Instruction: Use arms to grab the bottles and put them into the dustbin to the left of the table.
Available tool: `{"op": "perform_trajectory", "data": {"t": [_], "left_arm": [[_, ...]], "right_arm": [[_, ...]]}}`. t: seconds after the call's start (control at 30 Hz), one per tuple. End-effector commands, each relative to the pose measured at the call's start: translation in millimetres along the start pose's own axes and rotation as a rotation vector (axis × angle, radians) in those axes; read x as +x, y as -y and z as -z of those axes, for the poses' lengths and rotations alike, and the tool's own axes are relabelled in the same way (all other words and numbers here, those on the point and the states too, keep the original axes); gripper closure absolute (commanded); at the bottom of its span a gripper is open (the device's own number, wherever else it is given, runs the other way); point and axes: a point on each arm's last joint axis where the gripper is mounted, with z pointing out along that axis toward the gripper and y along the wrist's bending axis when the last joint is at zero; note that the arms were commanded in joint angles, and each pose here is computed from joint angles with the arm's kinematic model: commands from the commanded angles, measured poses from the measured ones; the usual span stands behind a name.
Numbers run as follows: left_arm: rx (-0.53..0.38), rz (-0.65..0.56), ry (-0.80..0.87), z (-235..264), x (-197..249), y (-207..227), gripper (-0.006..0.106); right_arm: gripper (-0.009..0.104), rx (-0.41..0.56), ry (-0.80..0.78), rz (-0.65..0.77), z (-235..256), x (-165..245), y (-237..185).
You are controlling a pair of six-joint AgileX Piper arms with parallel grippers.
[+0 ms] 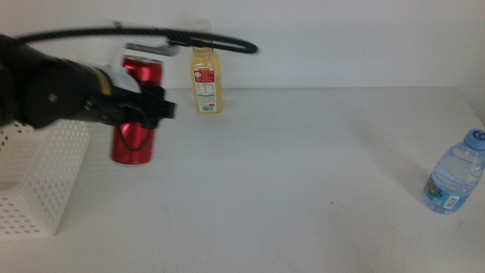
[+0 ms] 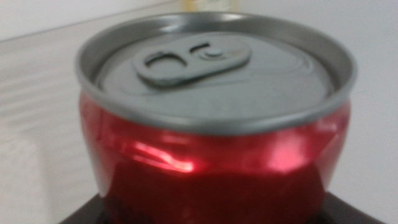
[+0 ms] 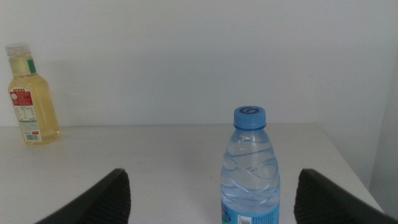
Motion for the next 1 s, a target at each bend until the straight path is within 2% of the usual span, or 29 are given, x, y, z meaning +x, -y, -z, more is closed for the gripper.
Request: {"op": "perform_trajectory", "data": {"t": [0.0, 0.27, 0.63, 0.97], "left_arm": [[-0.015, 0.009, 0.12, 24.2, -27.6, -14.7, 0.105], [-0.08, 0.012, 0.033, 42.1, -39.8, -64.1, 0.105], [-0.224, 0.138, -0.099, 65.2, -54.9, -146.7, 0.105], [-0.247, 0.193, -0.281, 48.9, -60.7, -198.0, 0.105]], "right_arm": [[0.021, -0.001, 0.11, 0.017, 3.0, -11.2, -0.5], [0.021, -0.001, 0.11, 0.017, 3.0, -11.2, -0.5], [0.021, -0.001, 0.11, 0.017, 3.0, -11.2, -0.5], [0.021, -0.001, 0.11, 0.017, 3.0, -11.2, -0.5]]}}
